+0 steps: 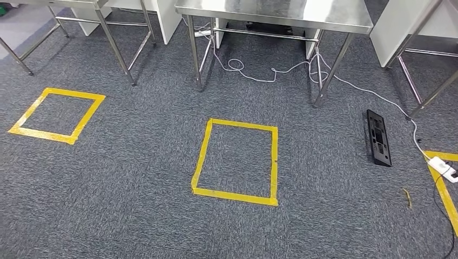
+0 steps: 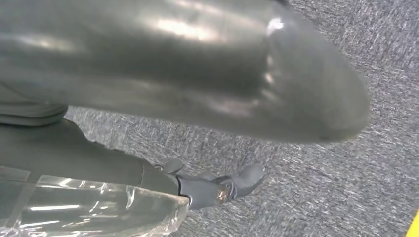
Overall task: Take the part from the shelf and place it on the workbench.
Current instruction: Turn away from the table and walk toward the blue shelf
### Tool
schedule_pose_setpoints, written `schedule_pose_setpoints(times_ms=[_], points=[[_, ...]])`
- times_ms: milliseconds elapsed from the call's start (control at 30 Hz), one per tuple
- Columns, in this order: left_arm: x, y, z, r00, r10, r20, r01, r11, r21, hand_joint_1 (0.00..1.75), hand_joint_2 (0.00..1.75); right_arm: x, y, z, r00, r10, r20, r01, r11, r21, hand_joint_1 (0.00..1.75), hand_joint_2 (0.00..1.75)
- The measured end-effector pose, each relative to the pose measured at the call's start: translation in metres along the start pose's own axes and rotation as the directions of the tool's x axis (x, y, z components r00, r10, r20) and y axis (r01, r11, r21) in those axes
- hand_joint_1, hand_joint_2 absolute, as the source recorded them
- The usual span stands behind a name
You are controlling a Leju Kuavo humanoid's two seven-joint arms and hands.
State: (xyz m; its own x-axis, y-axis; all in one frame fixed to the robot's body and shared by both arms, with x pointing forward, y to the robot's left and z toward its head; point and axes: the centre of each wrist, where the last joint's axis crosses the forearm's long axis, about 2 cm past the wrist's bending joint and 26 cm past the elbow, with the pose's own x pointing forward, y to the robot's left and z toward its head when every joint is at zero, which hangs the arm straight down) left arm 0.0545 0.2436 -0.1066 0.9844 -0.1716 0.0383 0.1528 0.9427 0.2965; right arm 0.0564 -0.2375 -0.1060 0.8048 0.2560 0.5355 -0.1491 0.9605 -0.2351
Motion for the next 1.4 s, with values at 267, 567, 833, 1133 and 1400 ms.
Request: schedule_pose_setpoints(times_ms=[267,567,833,1133,1400], points=[[0.000,-0.005,0.002,1.000,0.000,-0.001,0.000,1.000,-0.005,0.00,0.00,0.000,0.002,0.001,1.000,-0.007,-0.008,0.007,1.000,0.003,0.00,0.00],[0.000,-0.003,0.001,0.998,0.052,0.024,-0.052,0.999,0.008,0.00,0.00,0.001,0.003,0.001,1.000,-0.024,-0.015,0.024,1.000,-0.003,0.00,0.00],[0.001,-0.007,0.003,0.998,0.057,0.031,-0.057,0.998,0.000,0.00,0.00,0.002,0.002,0.000,0.999,-0.027,-0.018,0.027,1.000,-0.006,0.00,0.00],[0.002,-0.016,0.007,1.000,0.011,0.024,-0.011,1.000,-0.009,0.00,0.00,0.002,0.000,-0.001,0.999,-0.039,-0.016,0.039,0.999,0.000,0.00,0.00],[0.002,-0.017,0.008,1.000,0.009,0.021,-0.009,1.000,-0.008,0.00,0.00,0.003,0.003,0.000,0.999,-0.045,-0.017,0.045,0.999,0.004,0.00,0.00]])
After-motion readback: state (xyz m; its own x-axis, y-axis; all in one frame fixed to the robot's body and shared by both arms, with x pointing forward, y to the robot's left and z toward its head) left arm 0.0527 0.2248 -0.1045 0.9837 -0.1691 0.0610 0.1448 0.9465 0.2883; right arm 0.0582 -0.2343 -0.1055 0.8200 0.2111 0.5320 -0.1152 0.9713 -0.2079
